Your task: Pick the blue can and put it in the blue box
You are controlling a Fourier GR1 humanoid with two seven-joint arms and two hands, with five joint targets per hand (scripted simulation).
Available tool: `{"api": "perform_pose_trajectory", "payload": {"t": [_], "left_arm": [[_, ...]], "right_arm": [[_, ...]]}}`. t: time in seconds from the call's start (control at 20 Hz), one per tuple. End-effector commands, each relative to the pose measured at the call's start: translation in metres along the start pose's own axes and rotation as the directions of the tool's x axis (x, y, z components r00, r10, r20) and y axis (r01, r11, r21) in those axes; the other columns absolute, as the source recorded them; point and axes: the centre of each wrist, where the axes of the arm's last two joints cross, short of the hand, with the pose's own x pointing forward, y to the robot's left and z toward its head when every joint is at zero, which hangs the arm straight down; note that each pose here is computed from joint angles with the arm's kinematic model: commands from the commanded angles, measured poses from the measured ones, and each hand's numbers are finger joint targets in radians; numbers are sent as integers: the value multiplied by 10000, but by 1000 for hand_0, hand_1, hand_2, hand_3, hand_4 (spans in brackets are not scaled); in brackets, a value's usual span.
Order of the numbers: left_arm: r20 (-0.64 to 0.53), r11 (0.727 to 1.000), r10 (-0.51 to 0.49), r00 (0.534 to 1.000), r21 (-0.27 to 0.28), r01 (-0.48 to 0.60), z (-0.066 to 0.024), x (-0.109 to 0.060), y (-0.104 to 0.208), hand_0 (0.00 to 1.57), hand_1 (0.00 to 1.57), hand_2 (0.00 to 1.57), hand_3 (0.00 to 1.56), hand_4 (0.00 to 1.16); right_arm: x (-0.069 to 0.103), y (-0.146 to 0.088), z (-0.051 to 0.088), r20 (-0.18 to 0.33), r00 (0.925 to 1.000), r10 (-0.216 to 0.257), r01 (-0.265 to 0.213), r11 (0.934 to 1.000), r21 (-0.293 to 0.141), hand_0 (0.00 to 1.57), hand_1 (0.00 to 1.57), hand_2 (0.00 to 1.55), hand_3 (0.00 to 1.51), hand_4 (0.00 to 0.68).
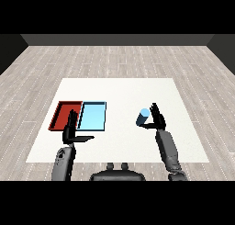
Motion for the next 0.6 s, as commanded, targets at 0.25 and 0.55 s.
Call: {"api": "perform_pose_trajectory", "payload": {"t": [0.25, 0.55], "left_arm": [[33, 9998, 152, 9999, -98, -152, -157, 106, -160, 0, 0, 0, 0, 0], [133, 9990, -387, 9992, 224, 384, -1, 140, 193, 0, 0, 0, 0, 0]], "right_arm": [[-84, -134, -232, -469, 9978, -476, 465, 9986, -260, 0, 0, 0, 0, 0], [-274, 47, -205, -790, 9938, -785, 761, 9965, -333, 0, 0, 0, 0, 0]]}}
